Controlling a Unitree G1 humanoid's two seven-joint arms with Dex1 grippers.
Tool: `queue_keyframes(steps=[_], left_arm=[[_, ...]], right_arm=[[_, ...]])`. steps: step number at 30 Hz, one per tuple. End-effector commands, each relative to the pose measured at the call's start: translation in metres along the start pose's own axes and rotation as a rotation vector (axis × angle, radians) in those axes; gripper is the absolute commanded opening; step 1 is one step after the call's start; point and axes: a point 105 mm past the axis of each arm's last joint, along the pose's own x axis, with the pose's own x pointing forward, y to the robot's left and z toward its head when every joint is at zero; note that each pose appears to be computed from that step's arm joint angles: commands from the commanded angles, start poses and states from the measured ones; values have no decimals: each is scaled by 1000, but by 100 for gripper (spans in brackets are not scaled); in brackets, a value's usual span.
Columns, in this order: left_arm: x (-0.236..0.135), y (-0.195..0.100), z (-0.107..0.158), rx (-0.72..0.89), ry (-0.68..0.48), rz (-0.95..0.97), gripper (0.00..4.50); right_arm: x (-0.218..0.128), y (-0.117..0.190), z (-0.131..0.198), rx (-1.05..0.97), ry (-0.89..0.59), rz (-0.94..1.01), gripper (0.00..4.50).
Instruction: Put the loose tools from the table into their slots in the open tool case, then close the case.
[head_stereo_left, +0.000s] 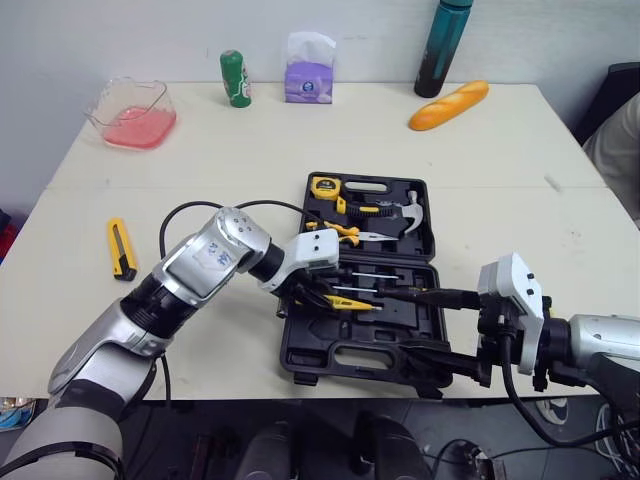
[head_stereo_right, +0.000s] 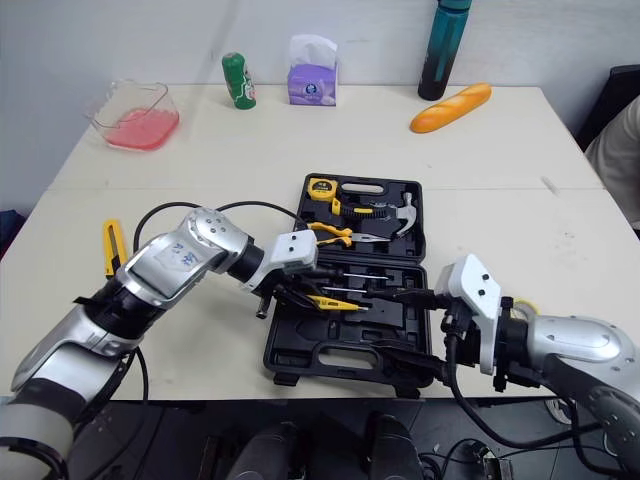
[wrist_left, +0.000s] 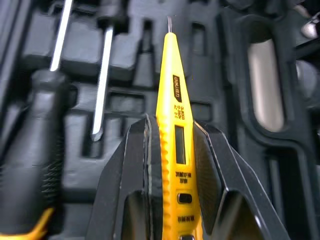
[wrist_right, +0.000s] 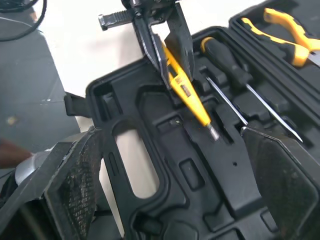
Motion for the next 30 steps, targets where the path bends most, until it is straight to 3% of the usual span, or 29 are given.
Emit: queue_keyframes(steps=[1, 16, 17, 22, 29, 30], left_arm=[[-1, 5, 6, 39, 12, 9, 53], [8, 8, 0, 30, 23, 19, 53], [5, 10, -2, 54, 35, 45, 156], [-15, 0, 9, 68, -50, 26, 361], [-17, 16, 8, 91, -300, 127, 361], [-15, 19, 7, 55, -328, 134, 337]], right_arm=[[-2, 5, 8, -42, -23, -9, 450], [-1, 1, 7, -42, -27, -23, 450], [-1, 1, 7, -43, -28, -22, 450], [-1, 1, 7, -39, -31, -22, 450], [1, 1, 5, -31, -37, -21, 450], [1, 1, 6, -31, -38, -21, 450]])
